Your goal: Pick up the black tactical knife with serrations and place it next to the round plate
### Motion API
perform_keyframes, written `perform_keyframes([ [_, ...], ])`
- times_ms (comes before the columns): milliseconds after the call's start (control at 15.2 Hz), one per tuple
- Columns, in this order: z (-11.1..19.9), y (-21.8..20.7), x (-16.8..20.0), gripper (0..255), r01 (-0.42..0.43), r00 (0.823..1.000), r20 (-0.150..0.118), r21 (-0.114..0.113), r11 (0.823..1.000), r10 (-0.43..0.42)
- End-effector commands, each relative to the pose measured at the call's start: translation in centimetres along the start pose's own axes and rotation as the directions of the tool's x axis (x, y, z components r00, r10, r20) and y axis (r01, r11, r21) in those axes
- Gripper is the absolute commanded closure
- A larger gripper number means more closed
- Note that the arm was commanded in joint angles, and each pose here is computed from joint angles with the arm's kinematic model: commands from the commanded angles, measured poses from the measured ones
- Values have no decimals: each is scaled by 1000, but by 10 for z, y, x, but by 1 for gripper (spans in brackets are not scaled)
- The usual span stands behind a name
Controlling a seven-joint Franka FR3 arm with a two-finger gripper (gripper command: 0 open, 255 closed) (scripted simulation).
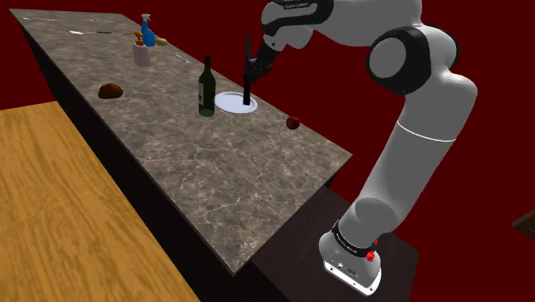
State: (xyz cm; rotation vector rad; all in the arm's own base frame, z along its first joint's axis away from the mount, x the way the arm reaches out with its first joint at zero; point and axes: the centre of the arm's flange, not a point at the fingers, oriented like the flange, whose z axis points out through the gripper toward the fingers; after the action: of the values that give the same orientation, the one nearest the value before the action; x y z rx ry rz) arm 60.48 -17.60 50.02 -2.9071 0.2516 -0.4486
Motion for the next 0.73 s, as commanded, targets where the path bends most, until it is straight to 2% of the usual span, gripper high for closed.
perform_keyframes([
  [0, 19, 16, 9, 255, 1, 1000, -1, 0, 1000, -1],
  [660, 114, 96, 55, 255, 1, 1000, -1, 0, 1000, -1],
])
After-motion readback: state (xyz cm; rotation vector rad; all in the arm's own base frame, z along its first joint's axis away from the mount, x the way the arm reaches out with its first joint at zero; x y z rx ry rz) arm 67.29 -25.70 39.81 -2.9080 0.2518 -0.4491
